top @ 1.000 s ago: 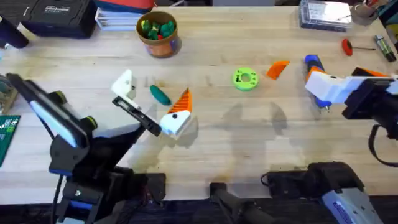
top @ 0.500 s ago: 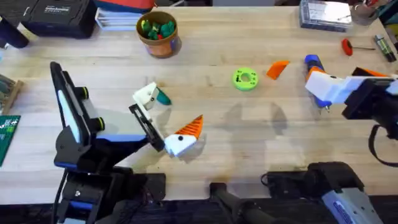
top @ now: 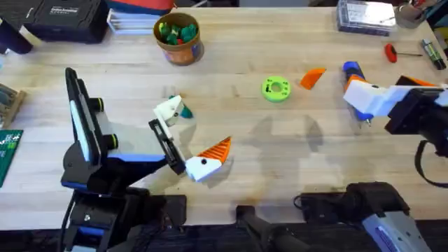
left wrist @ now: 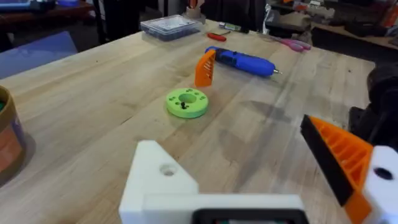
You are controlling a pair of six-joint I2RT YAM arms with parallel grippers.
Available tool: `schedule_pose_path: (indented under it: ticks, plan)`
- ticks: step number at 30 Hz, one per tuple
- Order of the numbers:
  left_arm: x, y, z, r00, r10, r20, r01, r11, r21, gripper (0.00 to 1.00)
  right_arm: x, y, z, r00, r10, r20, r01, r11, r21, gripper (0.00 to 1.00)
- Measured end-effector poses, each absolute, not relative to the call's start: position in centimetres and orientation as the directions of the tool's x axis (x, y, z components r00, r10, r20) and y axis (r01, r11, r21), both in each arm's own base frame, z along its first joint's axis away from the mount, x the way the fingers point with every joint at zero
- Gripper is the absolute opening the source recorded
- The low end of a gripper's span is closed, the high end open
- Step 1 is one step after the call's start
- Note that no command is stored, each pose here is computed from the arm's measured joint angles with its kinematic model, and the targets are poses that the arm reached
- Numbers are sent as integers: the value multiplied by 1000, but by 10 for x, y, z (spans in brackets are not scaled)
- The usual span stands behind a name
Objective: Pick up the gripper from the table and insert it into the empty holder that is missing its gripper. Then pick up a screw, insert it into the mounting hole, and use the screwdriver to tighten it. Finally, clean up the table by picking up the vegetable and placing it into the bucket.
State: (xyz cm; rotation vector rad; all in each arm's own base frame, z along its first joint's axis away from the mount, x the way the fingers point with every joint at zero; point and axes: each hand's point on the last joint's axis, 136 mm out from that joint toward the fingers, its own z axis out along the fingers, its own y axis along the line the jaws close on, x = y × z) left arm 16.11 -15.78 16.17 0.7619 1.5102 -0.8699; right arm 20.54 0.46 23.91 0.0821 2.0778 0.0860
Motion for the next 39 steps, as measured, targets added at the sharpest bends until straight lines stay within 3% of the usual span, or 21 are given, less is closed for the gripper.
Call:
schedule_pose_path:
  ticks: [23, 39]
  plan:
    - [160, -158, 162, -113, -11, -994, 857, 505, -103, 985, 205, 5, 239, -486, 95, -869, 23, 995, 96, 994]
    - [146, -166, 161, -126, -6, -992, 899, 421, -117, 985, 205, 5, 239, -486, 98, -868, 24, 995, 98, 991]
